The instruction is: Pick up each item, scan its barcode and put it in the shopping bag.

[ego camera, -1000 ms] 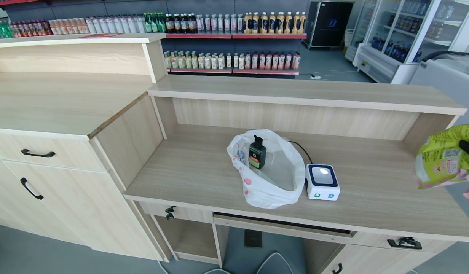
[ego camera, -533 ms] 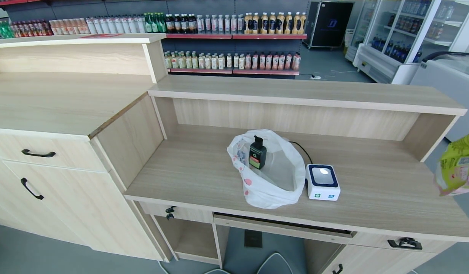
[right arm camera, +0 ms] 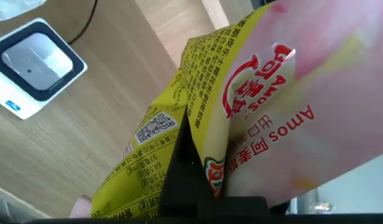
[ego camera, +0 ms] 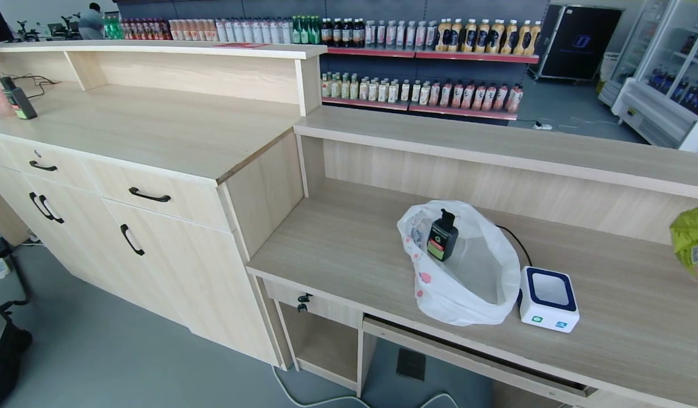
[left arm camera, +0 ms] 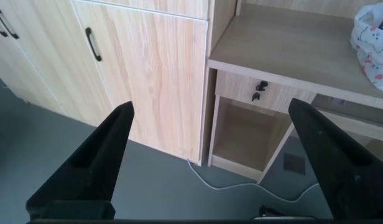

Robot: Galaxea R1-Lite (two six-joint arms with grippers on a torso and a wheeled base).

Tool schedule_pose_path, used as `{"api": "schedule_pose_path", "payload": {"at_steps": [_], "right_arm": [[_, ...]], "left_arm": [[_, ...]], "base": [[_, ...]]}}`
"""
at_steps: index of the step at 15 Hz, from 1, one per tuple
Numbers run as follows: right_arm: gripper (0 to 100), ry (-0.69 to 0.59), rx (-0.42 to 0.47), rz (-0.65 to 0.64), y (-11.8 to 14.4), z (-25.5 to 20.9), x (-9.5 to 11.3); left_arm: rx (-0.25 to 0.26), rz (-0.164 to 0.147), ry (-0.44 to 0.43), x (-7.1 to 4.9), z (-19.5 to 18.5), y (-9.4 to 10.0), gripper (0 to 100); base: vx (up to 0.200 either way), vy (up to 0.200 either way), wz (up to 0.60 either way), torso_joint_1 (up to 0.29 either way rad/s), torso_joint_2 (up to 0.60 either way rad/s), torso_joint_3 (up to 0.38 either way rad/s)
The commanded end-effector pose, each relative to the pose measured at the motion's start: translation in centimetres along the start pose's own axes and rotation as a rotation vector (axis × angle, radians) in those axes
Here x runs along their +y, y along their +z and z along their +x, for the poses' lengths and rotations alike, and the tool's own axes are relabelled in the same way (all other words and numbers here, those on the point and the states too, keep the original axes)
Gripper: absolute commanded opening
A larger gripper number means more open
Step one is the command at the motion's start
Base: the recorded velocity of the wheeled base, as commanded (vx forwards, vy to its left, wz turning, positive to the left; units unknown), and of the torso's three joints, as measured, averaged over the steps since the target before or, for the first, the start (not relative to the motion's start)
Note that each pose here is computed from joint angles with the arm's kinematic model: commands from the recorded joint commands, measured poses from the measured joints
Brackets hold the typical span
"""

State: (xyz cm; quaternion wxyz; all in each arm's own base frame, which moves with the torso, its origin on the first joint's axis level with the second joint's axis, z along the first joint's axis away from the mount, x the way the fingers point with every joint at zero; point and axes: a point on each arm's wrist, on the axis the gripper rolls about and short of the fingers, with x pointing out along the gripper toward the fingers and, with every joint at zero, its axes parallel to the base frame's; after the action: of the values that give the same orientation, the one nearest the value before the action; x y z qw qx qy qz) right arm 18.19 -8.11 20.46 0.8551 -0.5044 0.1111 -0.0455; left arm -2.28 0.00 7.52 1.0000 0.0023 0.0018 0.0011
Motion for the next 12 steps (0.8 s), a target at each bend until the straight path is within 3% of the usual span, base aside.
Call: {"api": "schedule_pose_path", "payload": {"at_steps": [1,2,3,4,5,8,12], "right_arm": [[0,0.023,-0.134,-0.200,-1.0,1.4,-0.8],[0,0.041,-0.237,-0.346,-1.5,1.3,-1.1],[0,0.050,-0.281,-0.403,-1.7,1.2,-1.0],[0,0.081,-0.406,-0.562,-2.6,1.2,-0.7],[0,0.122,-0.473,-0.614,-3.2,1.5,-0.1],[0,0.167,-0.459,-0.726,-5.5,2.0,0.1],[0,0.202,-0.377,-0.786,-8.1,1.4,0.3]], "left_arm": [[-0.001,0.000,0.001,0.0,0.0,0.0,100],[-0.001,0.000,0.001,0.0,0.0,0.0,100],[-0.001,0.000,0.001,0.0,0.0,0.0,100],[-0.001,0.000,0.001,0.0,0.0,0.0,100],[-0.001,0.000,0.001,0.0,0.0,0.0,100],[-0.001,0.000,0.001,0.0,0.0,0.0,100],[-0.001,0.000,0.001,0.0,0.0,0.0,100]], "base": [[0.000,0.000,0.00,0.000,0.00,0.000],[0.000,0.000,0.00,0.000,0.00,0.000],[0.000,0.000,0.00,0.000,0.00,0.000],[0.000,0.000,0.00,0.000,0.00,0.000],[0.000,0.000,0.00,0.000,0.00,0.000],[0.000,0.000,0.00,0.000,0.00,0.000],[0.000,0.000,0.00,0.000,0.00,0.000]]}}
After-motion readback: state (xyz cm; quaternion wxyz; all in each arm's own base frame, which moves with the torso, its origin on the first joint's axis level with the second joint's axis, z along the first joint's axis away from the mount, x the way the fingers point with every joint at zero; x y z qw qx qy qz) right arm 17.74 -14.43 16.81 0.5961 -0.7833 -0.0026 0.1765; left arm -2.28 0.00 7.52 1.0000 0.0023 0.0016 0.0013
